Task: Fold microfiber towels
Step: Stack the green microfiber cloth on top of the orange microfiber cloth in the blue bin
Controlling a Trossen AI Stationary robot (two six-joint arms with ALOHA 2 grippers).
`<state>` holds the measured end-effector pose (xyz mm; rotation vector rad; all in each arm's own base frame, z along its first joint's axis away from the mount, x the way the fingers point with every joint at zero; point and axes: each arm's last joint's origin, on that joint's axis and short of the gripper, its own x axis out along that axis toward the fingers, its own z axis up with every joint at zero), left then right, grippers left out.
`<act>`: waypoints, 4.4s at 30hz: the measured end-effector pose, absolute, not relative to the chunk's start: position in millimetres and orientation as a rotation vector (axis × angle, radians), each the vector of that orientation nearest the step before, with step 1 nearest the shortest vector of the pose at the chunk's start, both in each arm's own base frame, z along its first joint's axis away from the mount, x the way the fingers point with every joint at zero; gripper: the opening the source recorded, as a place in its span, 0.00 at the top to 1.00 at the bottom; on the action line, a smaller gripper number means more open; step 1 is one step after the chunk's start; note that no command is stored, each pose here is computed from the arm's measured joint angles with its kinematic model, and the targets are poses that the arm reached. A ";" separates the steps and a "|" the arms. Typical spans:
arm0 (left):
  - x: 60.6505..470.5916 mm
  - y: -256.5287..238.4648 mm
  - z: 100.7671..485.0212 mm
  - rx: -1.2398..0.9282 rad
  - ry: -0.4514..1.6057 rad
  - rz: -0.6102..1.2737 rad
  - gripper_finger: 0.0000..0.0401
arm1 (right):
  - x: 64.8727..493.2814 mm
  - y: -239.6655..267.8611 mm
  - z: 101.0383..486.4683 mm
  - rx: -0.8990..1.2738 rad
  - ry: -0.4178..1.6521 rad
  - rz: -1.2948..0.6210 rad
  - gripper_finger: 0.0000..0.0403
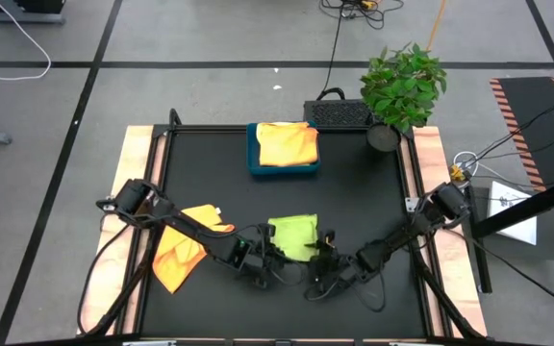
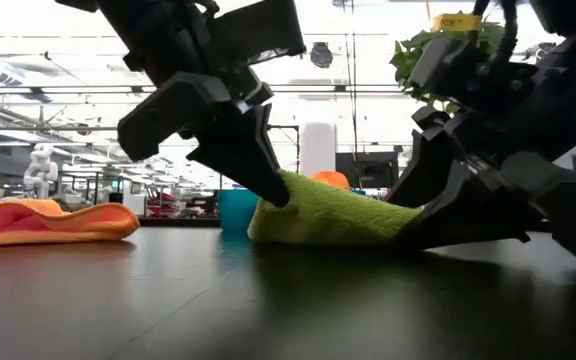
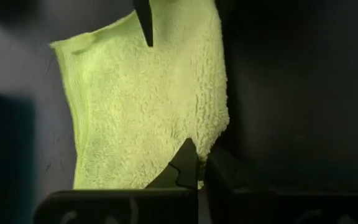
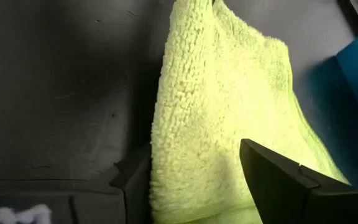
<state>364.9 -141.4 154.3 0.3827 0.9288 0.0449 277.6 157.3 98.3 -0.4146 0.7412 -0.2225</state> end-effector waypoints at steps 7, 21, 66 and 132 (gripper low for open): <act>363.7 -141.2 153.5 0.386 0.942 0.046 0.98 | 276.6 150.7 96.1 -0.415 0.791 -0.238 0.58; 357.6 -136.2 160.4 0.434 0.970 0.097 0.98 | 282.0 154.0 130.4 -0.382 0.650 -0.172 0.98; 319.0 79.9 289.0 0.295 0.702 0.716 0.99 | 298.8 -72.5 231.5 -0.395 0.492 -0.699 1.00; 296.9 197.7 191.4 0.007 0.579 0.616 0.99 | 301.7 -165.8 149.0 -0.231 0.613 -0.791 1.00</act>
